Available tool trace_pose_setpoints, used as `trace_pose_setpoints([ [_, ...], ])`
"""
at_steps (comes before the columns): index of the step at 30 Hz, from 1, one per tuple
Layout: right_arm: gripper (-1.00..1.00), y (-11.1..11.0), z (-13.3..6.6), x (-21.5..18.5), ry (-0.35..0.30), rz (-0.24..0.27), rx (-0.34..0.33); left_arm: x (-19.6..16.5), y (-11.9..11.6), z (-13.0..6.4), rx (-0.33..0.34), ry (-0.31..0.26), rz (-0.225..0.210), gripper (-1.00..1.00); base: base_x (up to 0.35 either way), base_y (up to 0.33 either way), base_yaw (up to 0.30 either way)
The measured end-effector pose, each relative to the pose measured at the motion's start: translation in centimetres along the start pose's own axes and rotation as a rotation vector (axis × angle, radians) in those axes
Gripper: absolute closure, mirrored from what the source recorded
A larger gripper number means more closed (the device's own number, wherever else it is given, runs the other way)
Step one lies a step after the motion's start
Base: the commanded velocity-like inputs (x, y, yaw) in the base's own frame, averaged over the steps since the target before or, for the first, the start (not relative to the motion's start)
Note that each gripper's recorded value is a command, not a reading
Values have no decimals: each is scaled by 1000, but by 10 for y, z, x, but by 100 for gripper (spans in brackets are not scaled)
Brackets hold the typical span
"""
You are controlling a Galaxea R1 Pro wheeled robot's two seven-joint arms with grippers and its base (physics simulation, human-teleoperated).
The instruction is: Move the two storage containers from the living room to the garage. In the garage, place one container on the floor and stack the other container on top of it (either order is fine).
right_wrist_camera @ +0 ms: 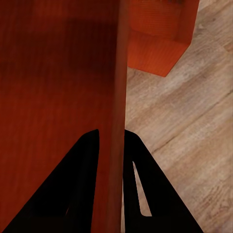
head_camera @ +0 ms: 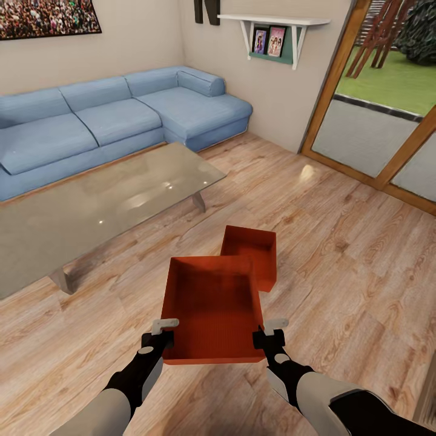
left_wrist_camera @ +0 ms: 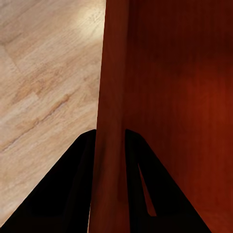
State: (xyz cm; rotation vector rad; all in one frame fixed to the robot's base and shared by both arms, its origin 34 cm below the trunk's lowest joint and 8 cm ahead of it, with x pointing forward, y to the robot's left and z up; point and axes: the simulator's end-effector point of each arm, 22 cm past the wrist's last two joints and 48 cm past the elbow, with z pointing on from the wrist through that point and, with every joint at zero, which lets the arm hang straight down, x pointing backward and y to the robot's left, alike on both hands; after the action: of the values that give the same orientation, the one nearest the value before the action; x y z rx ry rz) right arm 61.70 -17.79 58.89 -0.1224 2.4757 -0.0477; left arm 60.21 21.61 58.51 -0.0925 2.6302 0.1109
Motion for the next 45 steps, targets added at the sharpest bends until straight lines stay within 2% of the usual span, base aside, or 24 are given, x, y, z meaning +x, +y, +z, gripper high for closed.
trace_pose_setpoints([
  [36, 100, -2, -33, -12, -6, 2, 0, -7, 3, -34, 0, -5, -1, 100, 0, 0, 0],
  [45, 100, -2, -34, -17, -15, 3, 1, -12, 3, -36, 0, -15, -1, 100, 0, 0, 0],
])
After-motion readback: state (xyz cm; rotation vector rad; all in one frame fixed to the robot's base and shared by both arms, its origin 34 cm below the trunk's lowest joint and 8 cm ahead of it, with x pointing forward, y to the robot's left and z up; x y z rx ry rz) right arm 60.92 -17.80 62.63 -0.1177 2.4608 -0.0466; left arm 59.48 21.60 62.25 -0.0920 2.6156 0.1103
